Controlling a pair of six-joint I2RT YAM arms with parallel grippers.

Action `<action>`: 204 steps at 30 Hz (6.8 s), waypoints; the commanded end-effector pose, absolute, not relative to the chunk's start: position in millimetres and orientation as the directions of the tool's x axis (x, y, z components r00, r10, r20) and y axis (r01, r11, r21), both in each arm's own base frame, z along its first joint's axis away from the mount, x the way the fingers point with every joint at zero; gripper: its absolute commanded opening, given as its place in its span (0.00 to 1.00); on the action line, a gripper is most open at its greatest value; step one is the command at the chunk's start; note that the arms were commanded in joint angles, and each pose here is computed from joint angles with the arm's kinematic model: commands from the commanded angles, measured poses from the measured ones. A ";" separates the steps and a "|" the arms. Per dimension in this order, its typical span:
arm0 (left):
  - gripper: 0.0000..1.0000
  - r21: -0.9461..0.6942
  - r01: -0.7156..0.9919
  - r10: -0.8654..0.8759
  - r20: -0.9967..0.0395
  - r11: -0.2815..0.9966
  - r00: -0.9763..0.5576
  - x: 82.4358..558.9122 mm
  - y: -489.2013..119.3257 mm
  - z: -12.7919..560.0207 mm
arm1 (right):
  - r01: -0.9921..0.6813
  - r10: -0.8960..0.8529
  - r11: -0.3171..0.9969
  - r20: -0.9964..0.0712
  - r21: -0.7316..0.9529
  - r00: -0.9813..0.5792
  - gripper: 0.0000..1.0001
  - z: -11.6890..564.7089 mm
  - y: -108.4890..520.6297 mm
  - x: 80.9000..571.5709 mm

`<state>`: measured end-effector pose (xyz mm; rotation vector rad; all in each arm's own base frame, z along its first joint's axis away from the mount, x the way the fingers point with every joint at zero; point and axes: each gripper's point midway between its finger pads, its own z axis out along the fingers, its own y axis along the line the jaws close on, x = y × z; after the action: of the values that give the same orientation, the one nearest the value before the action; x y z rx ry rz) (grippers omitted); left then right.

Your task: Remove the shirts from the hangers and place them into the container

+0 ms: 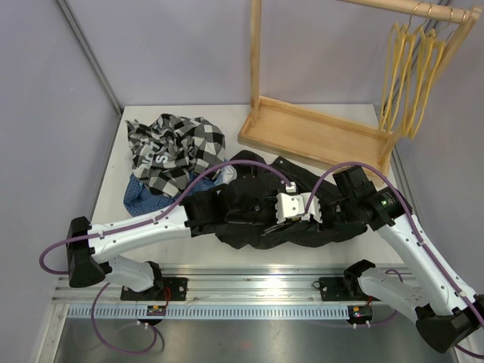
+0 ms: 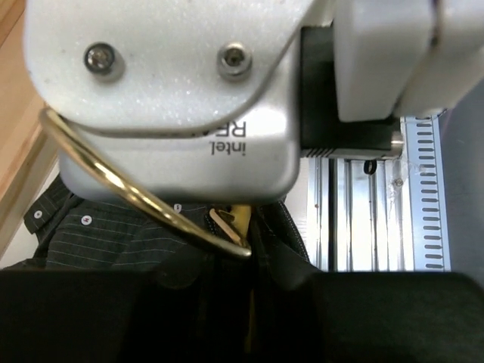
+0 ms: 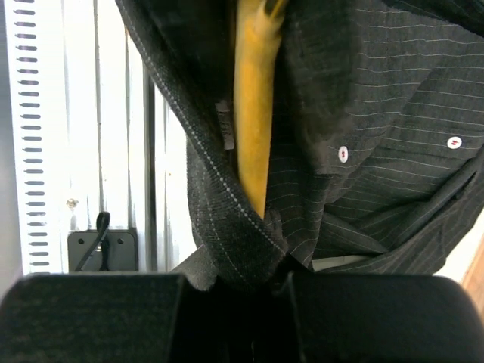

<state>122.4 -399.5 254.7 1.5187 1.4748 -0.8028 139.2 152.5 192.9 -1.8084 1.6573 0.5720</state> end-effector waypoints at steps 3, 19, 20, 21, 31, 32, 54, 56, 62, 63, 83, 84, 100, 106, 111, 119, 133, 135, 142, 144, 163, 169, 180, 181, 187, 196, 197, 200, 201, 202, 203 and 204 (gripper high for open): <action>0.59 0.100 0.995 0.414 -0.907 0.026 0.080 115.6 -406.0 262.4 | -0.987 -0.675 -0.060 -0.722 -0.151 0.152 0.00 204.1 163.5 132.5; 0.61 -0.055 0.998 0.349 -0.936 0.006 -0.053 122.9 -388.4 296.1 | -0.984 -0.690 -0.081 -0.703 -0.160 0.171 0.00 197.7 161.3 132.4; 0.59 -0.067 0.998 0.353 -0.933 0.007 -0.065 122.8 -390.0 294.8 | -0.982 -0.693 -0.090 -0.697 -0.167 0.182 0.00 197.0 161.2 132.7; 0.57 -0.077 0.997 0.361 -0.930 0.009 -0.075 124.5 -393.7 293.1 | -0.981 -0.700 -0.085 -0.690 -0.175 0.183 0.00 196.7 160.0 135.2; 0.47 -0.150 0.987 0.379 -0.911 0.061 -0.162 123.9 -390.9 291.0 | -0.980 -0.710 -0.067 -0.681 -0.190 0.180 0.00 196.4 161.9 144.3; 0.47 -0.151 0.986 0.390 -0.906 0.066 -0.165 124.2 -389.6 288.0 | -0.980 -0.707 -0.060 -0.686 -0.189 0.175 0.00 197.5 162.7 144.9; 0.05 -0.144 0.990 0.407 -0.903 0.007 -0.134 122.7 -401.5 273.4 | -0.984 -0.679 -0.094 -0.713 -0.151 0.174 0.00 204.4 173.4 139.3; 0.00 -0.142 0.990 0.398 -0.908 -0.001 -0.130 120.9 -400.5 274.9 | -0.985 -0.682 -0.091 -0.711 -0.147 0.169 0.04 202.8 172.9 139.3; 0.00 -0.137 0.989 0.384 -0.912 0.047 -0.145 121.9 -388.3 272.1 | -0.989 -0.674 -0.009 -0.729 -0.151 0.118 0.46 212.7 173.2 144.1; 0.00 -0.144 0.987 0.387 -0.909 0.064 -0.158 122.1 -385.5 268.9 | -0.987 -0.670 0.022 -0.735 -0.158 0.103 0.64 218.2 173.3 146.6; 0.00 0.181 0.978 0.444 -0.872 -0.103 0.208 98.6 -302.9 255.7 | -0.965 -0.541 -0.190 -0.800 -0.183 0.258 0.88 265.8 171.0 96.5; 0.00 0.245 0.960 0.435 -0.855 -0.138 0.281 99.4 -301.3 258.2 | -0.952 -0.529 -0.231 -0.795 -0.201 0.296 0.88 265.9 172.6 97.1; 0.00 0.697 0.608 0.423 -0.454 -0.379 0.784 92.7 -296.9 271.2 | -0.879 -0.563 -0.474 -0.787 0.057 0.252 0.84 225.5 189.6 88.0; 0.00 0.771 0.526 0.460 -0.344 -0.358 0.818 109.4 -289.2 279.0 | -0.832 -0.585 -0.547 -0.755 0.096 0.298 0.84 199.3 195.1 69.0; 0.00 0.795 0.483 0.469 -0.291 -0.366 0.834 113.8 -287.5 280.8 | -0.813 -0.601 -0.574 -0.726 0.100 0.335 0.84 190.3 199.4 61.7; 0.00 0.806 0.454 0.430 -0.280 -0.380 0.858 103.5 -291.7 285.0 | -0.822 -0.595 -0.569 -0.704 0.029 0.388 0.79 196.5 210.0 72.8; 0.00 0.759 0.437 0.367 -0.278 -0.482 0.888 52.5 -293.0 259.6 | -0.827 -0.576 -0.562 -0.707 -0.022 0.411 0.80 193.8 221.1 85.1; 0.00 0.765 0.434 0.366 -0.276 -0.476 0.889 53.3 -293.9 261.7 | -0.829 -0.589 -0.559 -0.696 -0.016 0.411 0.78 187.5 221.4 88.3; 0.00 0.777 0.432 0.365 -0.279 -0.457 0.888 54.3 -294.5 265.7 | -0.832 -0.577 -0.554 -0.725 0.010 0.376 0.76 183.5 227.2 83.5; 0.00 0.779 0.437 0.365 -0.286 -0.449 0.886 54.1 -296.2 264.3 | -0.838 -0.561 -0.545 -0.745 0.003 0.362 0.75 188.6 233.0 83.9; 0.00 0.789 0.496 0.445 -0.322 -0.361 0.836 70.0 -311.2 261.8 | -0.873 -0.509 -0.484 -0.830 0.058 0.227 0.60 226.6 253.9 73.8; 0.00 0.786 0.514 0.453 -0.341 -0.344 0.824 72.3 -317.2 263.8 | -0.865 -0.505 -0.496 -0.834 0.071 0.222 0.47 225.6 257.3 70.7; 0.00 0.761 0.579 0.499 -0.395 -0.294 0.772 77.2 -300.7 261.6 | -0.898 -0.638 -0.439 -0.697 -0.020 0.328 0.00 193.4 215.0 78.4; 0.00 0.750 0.584 0.514 -0.386 -0.309 0.767 77.6 -294.2 256.8 | -0.903 -0.661 -0.428 -0.670 -0.032 0.337 0.00 188.0 207.6 80.4; 0.00 0.728 0.611 0.595 -0.352 -0.312 0.723 86.3 -264.5 238.8 | -0.934 -0.814 -0.326 -0.460 -0.143 0.355 0.00 180.3 145.5 98.1; 0.00 0.722 0.672 0.656 -0.428 -0.166 0.621 100.1 -258.9 258.1 | -0.976 -0.884 -0.199 -0.414 -0.087 0.217 0.00 166.1 103.1 78.7; 0.00 0.727 0.670 0.670 -0.423 -0.151 0.610 103.3 -257.2 259.2 | -0.979 -0.898 -0.173 -0.391 -0.106 0.201 0.00 166.4 95.5 82.0; 0.00 0.726 0.682 0.707 -0.435 -0.091 0.557 112.3 -252.3 259.5 | -0.985 -0.852 -0.128 -0.495 -0.117 0.170 0.00 187.6 96.8 70.1; 0.00 0.723 0.686 0.714 -0.440 -0.079 0.545 113.6 -251.0 259.7 | -0.986 -0.829 -0.111 -0.535 -0.126 0.162 0.00 199.0 99.3 68.1; 0.00 0.724 0.686 0.718 -0.444 -0.064 0.536 115.4 -249.4 261.7 | -0.987 -0.814 -0.110 -0.559 -0.119 0.159 0.00 203.6 100.6 63.3; 0.00 0.727 0.686 0.719 -0.458 -0.036 0.523 118.2 -247.9 268.6 | -0.989 -0.806 -0.106 -0.574 -0.101 0.145 0.00 205.0 100.2 57.8; 0.00 0.719 0.695 0.714 -0.476 -0.021 0.514 117.9 -247.2 272.3 | -0.989 -0.811 -0.083 -0.568 -0.125 0.140 0.00 204.3 95.2 59.1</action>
<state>91.1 -292.4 257.8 1.8030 1.0516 -0.1480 111.9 170.5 245.7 -1.8443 1.2949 0.5143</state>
